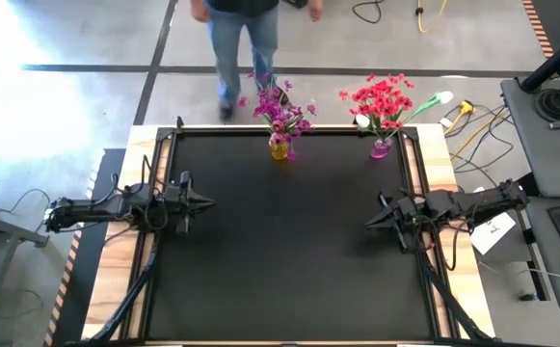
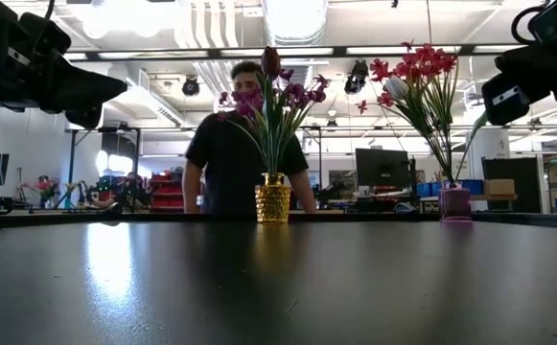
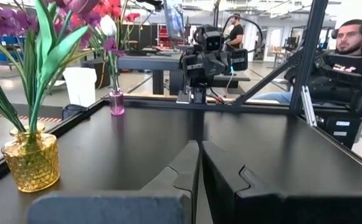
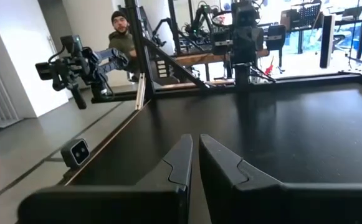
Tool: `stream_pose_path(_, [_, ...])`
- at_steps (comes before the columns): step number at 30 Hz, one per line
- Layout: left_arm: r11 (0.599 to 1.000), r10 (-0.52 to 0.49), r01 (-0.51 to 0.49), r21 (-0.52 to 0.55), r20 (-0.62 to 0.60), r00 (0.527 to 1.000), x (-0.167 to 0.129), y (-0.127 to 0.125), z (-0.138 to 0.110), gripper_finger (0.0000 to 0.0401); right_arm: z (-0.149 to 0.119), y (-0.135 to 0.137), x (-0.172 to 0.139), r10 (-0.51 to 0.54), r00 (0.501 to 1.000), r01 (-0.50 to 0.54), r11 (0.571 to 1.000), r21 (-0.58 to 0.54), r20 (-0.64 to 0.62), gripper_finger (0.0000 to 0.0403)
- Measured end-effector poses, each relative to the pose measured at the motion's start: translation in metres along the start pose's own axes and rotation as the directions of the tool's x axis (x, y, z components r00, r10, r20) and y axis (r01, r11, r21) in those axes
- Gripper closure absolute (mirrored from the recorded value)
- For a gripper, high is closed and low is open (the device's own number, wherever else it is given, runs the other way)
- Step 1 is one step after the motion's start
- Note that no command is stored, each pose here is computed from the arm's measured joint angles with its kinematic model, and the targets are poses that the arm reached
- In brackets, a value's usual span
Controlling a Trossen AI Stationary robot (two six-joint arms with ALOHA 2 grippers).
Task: Sort flowers into vase by color
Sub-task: Return to Home Position
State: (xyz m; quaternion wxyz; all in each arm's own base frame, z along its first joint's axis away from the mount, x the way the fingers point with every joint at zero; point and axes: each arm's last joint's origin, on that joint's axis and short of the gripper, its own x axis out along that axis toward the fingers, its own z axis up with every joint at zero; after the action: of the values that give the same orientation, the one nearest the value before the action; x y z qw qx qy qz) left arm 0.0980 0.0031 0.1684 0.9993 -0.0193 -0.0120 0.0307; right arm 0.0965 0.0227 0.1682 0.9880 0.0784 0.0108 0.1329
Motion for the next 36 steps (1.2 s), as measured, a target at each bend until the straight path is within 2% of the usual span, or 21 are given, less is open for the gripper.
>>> stream_pose_path(36, [1.000, -0.001, 0.001, -0.001, 0.006, 1.000, -0.0002, -0.0001, 0.0036, 0.0396, 0.0015, 0.0002, 0.0000, 0.000, 1.000, 0.000, 1.000, -0.002, 0.004, 0.0381])
